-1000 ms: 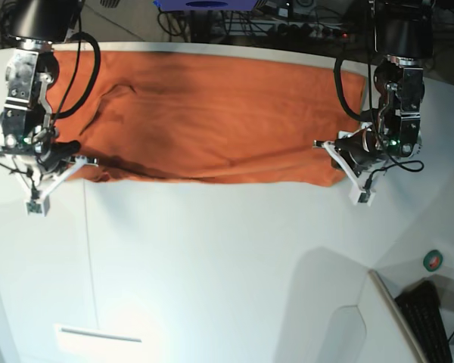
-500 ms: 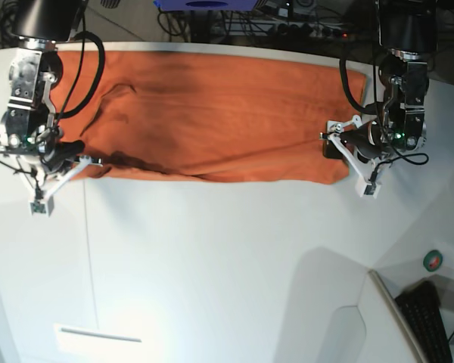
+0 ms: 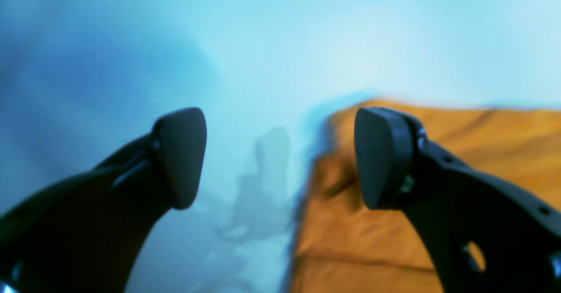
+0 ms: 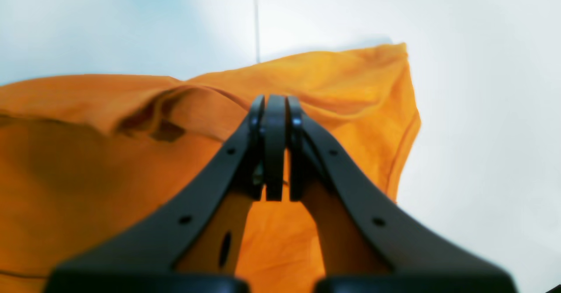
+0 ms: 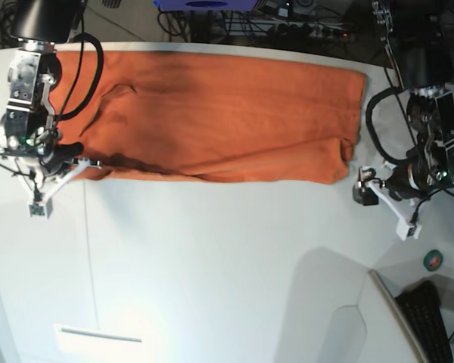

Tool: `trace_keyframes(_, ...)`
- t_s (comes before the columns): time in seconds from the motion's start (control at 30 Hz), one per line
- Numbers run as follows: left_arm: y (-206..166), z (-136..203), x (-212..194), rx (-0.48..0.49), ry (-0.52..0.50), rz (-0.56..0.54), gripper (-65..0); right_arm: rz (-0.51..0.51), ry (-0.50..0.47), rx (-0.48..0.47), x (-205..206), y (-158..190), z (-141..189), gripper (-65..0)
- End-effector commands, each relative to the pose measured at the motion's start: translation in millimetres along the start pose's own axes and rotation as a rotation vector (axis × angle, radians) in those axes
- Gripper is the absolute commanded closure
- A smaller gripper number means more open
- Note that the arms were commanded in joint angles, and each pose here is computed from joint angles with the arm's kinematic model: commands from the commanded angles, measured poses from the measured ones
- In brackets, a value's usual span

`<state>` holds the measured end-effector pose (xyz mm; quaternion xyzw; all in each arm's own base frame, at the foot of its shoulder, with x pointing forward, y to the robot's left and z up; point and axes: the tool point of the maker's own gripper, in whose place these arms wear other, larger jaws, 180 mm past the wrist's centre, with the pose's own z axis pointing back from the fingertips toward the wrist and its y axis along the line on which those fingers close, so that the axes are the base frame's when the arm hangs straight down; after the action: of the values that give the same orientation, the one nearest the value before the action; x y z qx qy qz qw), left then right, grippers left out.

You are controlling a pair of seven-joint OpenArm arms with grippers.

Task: Layout the t-shirt on the table in an organized manner, then fold the t-shirt properly
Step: 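Lift the grasped edge and fold it over toward the held edge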

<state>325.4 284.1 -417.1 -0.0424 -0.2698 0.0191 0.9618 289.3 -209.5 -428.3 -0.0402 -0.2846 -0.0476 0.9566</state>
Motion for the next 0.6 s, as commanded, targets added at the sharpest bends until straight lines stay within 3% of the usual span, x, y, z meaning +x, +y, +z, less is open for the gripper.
trace_keyframes(0.0, 10, -2, 6, 0.006, 0.007, 0.005, -50.4, 0.004, -0.055, -0.007, 18, -3, 4, 0.0)
trace_keyframes(0.2, 0, -38, -20, -0.127, 0.149, 0.078, -49.5, 0.005, -0.054, -0.008, 18, -4, 4, 0.0)
trace_keyframes(0.57, -10, -39, -17, -0.147, 0.133, 0.06, -49.5, 0.005, -0.052, -0.008, 17, -4, 4, 0.0)
